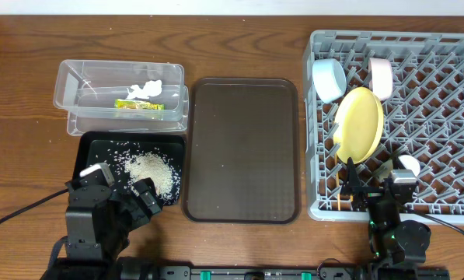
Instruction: Sort waste into correct bins and load items into the dishwasher rack
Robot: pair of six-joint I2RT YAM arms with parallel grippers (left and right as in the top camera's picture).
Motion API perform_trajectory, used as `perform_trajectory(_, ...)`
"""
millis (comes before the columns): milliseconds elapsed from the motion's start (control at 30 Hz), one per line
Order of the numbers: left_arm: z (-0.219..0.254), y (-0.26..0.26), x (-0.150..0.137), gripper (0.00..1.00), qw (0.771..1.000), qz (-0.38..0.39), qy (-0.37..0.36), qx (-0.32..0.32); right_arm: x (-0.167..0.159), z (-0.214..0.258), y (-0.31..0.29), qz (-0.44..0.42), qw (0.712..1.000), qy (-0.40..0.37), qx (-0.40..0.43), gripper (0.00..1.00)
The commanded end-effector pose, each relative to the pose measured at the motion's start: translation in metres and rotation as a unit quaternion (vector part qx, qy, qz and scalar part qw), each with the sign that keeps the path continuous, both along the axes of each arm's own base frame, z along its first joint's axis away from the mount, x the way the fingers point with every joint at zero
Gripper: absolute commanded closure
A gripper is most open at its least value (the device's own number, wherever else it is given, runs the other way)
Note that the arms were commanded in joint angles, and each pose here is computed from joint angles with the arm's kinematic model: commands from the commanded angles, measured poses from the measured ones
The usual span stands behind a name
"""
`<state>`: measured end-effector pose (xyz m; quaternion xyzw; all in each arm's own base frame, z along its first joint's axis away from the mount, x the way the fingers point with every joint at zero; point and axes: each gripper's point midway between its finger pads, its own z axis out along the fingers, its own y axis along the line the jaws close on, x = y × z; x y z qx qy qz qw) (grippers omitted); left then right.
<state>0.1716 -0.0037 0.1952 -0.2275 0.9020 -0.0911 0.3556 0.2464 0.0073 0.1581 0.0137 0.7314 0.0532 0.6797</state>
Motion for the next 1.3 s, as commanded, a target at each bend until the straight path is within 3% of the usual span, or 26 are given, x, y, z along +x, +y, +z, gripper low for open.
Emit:
perform_trajectory(0, -0.002, 0.000, 0.000, 0.02, 1.000, 0.002, 0.002, 0.000, -0.001, 0.001, 0.007, 0.016, 1.000, -0.003, -0.008, 0.01)
perform_trajectory(433, -0.002, 0.000, -0.001, 0.02, 1.000, 0.002, 0.003, 0.001, -0.001, 0.001, 0.007, 0.016, 1.000, -0.003, -0.008, 0.01)
perform_trajectory(567, -0.001, 0.013, -0.003, 0.02, 0.999, 0.004, -0.007, 0.043, -0.001, 0.001, 0.007, 0.016, 1.000, -0.003, -0.008, 0.01)
perform_trajectory(933, -0.031, 0.018, 0.028, 0.02, 0.979, -0.018, -0.177, 0.100, -0.001, 0.001, 0.007, 0.016, 1.000, -0.003, -0.008, 0.01)
perform_trajectory(1267, -0.029, 0.015, 0.068, 0.02, 0.927, -0.040, -0.337, 0.160, -0.001, 0.001, 0.007, 0.016, 1.000, -0.003, -0.008, 0.01)
